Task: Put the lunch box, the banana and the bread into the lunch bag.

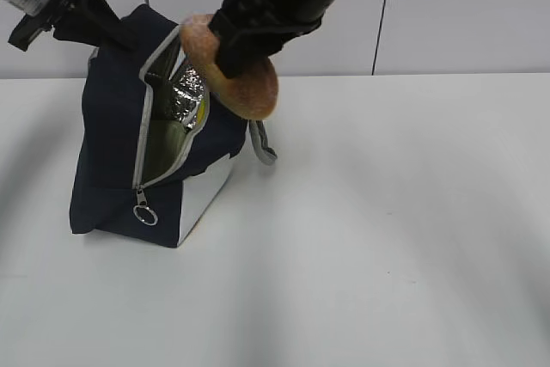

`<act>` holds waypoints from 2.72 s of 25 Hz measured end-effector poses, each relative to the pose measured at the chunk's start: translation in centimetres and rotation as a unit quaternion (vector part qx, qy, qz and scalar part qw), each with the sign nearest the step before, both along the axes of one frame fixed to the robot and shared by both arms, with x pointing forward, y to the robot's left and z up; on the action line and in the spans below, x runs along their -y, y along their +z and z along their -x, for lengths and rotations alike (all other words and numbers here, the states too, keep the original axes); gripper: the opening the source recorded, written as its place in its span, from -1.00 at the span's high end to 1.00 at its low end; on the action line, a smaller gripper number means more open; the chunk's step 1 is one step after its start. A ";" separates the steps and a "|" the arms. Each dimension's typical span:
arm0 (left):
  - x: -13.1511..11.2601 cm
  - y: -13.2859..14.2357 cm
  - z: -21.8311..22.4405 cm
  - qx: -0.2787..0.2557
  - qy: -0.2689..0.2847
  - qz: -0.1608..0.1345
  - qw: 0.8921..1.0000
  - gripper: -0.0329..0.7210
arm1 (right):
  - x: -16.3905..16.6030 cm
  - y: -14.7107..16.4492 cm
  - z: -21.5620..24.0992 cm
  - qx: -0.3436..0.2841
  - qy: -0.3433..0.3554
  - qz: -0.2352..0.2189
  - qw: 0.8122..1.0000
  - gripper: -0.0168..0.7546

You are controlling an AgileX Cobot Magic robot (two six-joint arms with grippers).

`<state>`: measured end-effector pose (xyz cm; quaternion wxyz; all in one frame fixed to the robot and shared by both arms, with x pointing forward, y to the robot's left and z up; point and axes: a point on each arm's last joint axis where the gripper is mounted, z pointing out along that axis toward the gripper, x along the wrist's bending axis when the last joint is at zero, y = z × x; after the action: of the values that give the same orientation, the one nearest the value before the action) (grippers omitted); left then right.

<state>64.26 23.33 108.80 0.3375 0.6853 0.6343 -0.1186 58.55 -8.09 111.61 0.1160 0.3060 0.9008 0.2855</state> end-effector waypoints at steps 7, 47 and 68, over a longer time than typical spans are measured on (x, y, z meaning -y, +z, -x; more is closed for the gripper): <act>0.0 0.0 0.0 0.000 0.000 0.001 1.000 0.92 | -2.8 -3.4 -3.0 -0.011 -0.042 -0.110 0.993 0.15; 0.1 0.0 0.0 0.002 -0.003 0.003 1.000 0.92 | 3.0 -4.6 -8.5 -0.150 -0.163 -0.082 0.972 -0.14; 0.1 0.0 0.0 0.005 -0.006 0.002 1.000 0.92 | 0.8 -10.3 -10.2 -0.238 -0.148 -0.153 0.948 0.96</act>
<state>64.26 23.28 108.84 0.3411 0.6888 0.6287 -0.1185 68.77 -8.87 101.34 -0.1088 0.5093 0.7922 0.3181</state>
